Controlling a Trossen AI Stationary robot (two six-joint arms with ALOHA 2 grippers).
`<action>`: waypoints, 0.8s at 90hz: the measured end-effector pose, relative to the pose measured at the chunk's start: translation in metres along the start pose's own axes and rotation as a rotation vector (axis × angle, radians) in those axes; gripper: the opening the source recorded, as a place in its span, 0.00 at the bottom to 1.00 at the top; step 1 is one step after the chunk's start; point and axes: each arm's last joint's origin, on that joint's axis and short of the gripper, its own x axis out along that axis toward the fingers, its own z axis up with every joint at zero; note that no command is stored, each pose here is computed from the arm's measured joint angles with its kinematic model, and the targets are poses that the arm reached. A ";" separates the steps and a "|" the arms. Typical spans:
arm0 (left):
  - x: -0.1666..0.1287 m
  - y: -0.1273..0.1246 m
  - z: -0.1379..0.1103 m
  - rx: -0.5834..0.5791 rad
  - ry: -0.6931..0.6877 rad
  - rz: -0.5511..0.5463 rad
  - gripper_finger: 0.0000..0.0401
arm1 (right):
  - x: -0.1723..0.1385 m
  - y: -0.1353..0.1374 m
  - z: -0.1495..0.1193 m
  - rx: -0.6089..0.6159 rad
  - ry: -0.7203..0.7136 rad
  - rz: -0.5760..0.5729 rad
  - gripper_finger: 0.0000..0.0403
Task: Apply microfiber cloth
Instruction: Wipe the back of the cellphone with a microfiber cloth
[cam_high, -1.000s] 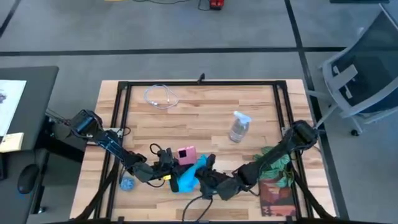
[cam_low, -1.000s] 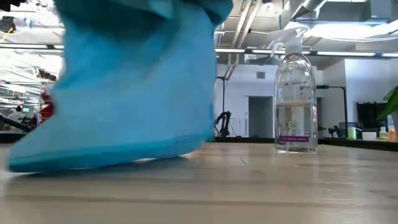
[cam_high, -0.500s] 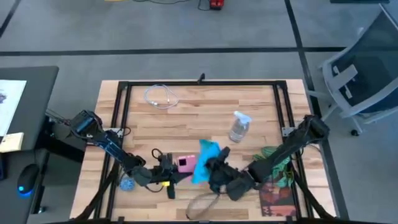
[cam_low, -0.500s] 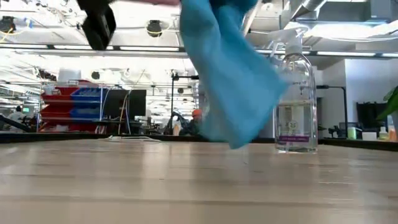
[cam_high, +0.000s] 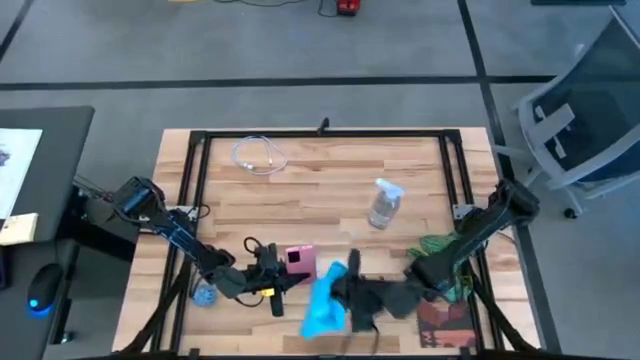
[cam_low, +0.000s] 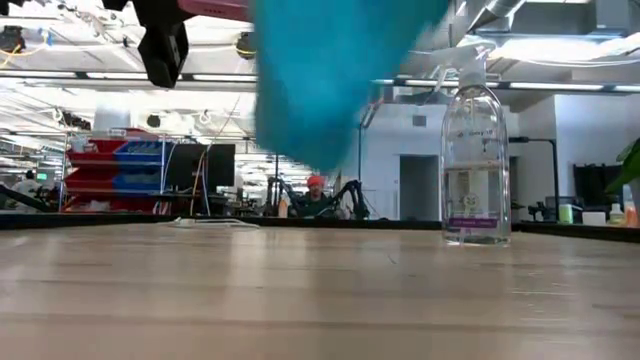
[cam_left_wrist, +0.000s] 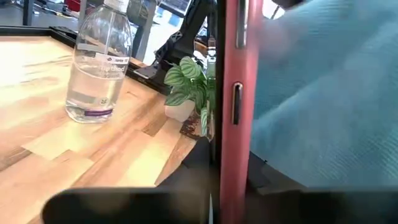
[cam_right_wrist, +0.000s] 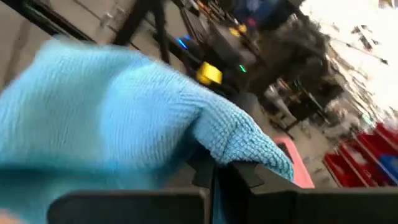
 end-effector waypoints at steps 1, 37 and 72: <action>0.000 0.000 0.000 0.000 0.000 0.000 0.01 | 0.003 -0.001 -0.002 0.006 0.000 0.002 0.00; 0.003 -0.002 0.001 0.035 0.011 0.034 0.01 | 0.066 -0.020 -0.047 0.059 0.032 -0.079 0.00; 0.003 -0.001 -0.004 0.037 0.055 0.037 0.01 | 0.068 0.002 -0.054 -0.055 0.117 -0.044 0.00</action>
